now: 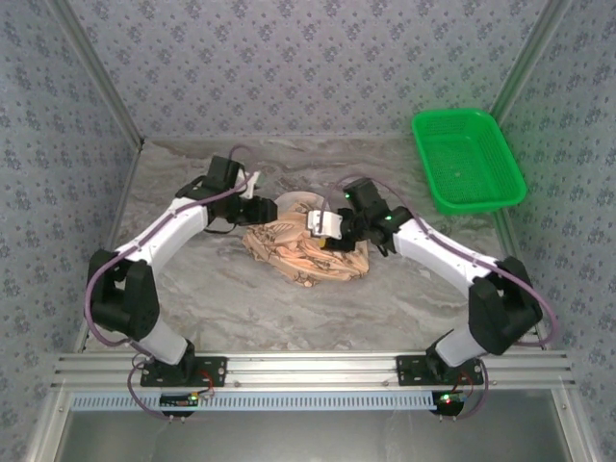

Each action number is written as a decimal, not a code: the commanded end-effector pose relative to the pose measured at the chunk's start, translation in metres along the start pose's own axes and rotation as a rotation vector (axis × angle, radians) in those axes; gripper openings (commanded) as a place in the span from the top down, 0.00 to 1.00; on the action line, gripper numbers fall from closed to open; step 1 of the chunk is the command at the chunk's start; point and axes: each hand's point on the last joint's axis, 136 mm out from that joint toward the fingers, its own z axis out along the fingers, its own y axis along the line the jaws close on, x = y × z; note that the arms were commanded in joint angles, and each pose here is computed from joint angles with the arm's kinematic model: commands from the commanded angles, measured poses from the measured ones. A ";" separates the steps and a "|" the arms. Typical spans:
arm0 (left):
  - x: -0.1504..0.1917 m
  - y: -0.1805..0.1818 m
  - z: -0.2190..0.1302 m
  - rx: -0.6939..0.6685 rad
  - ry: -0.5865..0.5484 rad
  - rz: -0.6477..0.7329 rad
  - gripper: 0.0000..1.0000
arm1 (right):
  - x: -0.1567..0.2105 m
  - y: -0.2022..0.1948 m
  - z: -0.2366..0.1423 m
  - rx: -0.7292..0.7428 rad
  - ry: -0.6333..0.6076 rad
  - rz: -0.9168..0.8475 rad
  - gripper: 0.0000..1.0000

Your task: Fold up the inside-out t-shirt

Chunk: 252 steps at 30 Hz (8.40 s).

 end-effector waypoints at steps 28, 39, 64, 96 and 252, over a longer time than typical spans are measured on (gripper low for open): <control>-0.039 0.065 -0.035 -0.011 -0.201 -0.205 0.94 | 0.049 -0.011 -0.061 0.182 -0.071 0.545 1.00; 0.035 0.043 -0.010 0.024 0.053 -0.160 0.54 | 0.006 0.011 -0.055 -0.050 -0.151 0.387 0.61; -0.015 -0.014 -0.010 0.179 -0.033 -0.150 1.00 | -0.056 -0.091 -0.034 0.144 -0.378 0.552 1.00; 0.065 0.002 0.046 0.024 0.171 -0.014 0.39 | 0.046 0.015 0.028 -0.103 0.104 0.303 0.60; 0.083 -0.064 0.052 0.155 0.226 0.253 0.44 | 0.067 0.078 -0.044 0.395 0.173 1.938 0.49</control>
